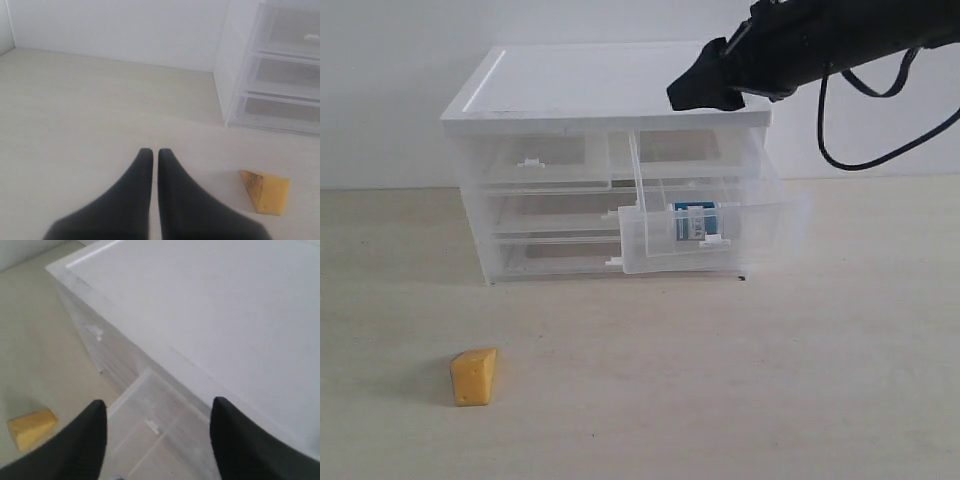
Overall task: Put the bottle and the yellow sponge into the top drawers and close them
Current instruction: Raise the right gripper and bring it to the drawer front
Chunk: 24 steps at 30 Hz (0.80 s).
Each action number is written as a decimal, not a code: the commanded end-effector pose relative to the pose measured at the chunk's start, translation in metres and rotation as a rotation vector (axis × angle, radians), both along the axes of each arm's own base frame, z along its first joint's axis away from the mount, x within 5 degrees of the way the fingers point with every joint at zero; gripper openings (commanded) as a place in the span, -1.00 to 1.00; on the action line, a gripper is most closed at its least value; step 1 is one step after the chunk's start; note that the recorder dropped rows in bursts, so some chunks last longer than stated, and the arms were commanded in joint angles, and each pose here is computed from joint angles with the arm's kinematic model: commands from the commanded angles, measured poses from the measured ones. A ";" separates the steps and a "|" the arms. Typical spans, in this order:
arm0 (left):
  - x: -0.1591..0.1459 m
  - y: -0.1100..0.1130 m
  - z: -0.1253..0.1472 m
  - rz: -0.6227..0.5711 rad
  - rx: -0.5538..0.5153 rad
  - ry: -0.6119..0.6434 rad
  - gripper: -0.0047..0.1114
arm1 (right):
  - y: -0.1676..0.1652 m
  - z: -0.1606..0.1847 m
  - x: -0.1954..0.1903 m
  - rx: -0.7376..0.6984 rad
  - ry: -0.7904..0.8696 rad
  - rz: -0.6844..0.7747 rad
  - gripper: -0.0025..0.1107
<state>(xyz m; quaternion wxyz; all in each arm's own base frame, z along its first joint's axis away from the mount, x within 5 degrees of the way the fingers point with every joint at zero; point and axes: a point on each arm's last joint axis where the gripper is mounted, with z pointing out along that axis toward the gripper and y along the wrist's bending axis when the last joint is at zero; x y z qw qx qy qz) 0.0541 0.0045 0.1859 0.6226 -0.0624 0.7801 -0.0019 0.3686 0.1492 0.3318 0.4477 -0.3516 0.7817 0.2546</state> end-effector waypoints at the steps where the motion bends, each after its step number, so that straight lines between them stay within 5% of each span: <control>1: 0.000 0.000 0.000 0.002 -0.003 -0.007 -0.85 | -0.015 0.010 -0.011 -0.138 0.019 -0.057 -0.48; 4: 0.000 0.000 0.000 0.002 -0.003 -0.007 -0.85 | -0.022 0.014 -0.023 -0.222 0.056 -0.049 -0.97; 12: 0.000 0.000 0.000 0.002 -0.003 -0.007 -0.85 | -0.039 0.039 -0.063 -0.301 0.150 -0.099 -0.96; 24: 0.000 0.000 0.000 0.002 -0.003 -0.007 -0.85 | -0.030 -0.006 -0.124 -0.364 0.219 -0.045 -0.96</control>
